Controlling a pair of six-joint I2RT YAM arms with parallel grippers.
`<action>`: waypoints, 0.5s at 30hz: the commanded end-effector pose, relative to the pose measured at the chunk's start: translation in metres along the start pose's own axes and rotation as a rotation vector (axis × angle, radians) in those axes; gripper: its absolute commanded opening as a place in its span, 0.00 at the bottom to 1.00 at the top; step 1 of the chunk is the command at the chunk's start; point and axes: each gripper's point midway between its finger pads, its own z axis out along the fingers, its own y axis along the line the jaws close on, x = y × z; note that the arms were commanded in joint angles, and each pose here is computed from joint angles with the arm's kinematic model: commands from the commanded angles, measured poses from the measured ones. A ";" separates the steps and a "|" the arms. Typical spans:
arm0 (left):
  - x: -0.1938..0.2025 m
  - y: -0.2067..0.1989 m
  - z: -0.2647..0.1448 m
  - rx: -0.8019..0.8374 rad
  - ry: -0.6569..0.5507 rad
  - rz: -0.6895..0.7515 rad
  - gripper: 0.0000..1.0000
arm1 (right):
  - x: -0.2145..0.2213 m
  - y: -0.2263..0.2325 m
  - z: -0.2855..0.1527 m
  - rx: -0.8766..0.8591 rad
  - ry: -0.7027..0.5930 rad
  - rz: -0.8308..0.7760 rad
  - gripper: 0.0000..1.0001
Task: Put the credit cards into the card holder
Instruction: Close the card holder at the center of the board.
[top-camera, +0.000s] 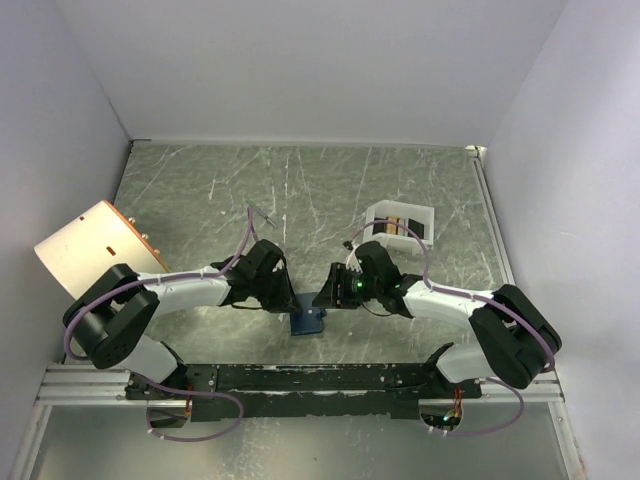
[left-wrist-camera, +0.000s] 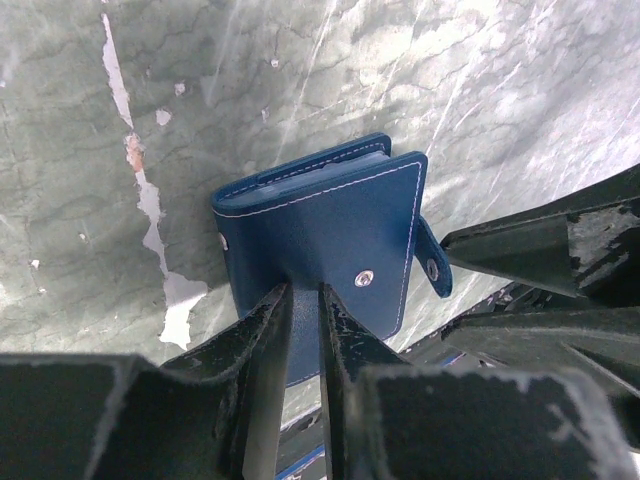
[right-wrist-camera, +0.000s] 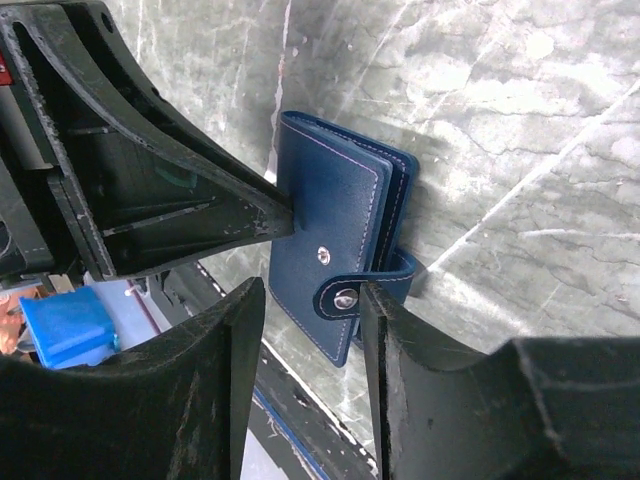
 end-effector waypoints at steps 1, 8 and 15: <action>0.007 0.018 0.005 -0.083 0.018 -0.007 0.29 | 0.003 -0.010 -0.002 0.030 -0.001 0.001 0.45; 0.007 0.018 0.005 -0.097 0.015 0.002 0.29 | 0.005 -0.017 0.000 0.050 -0.002 0.024 0.68; 0.008 0.019 0.006 -0.098 0.017 0.001 0.29 | 0.010 -0.017 0.005 0.019 0.011 0.044 0.64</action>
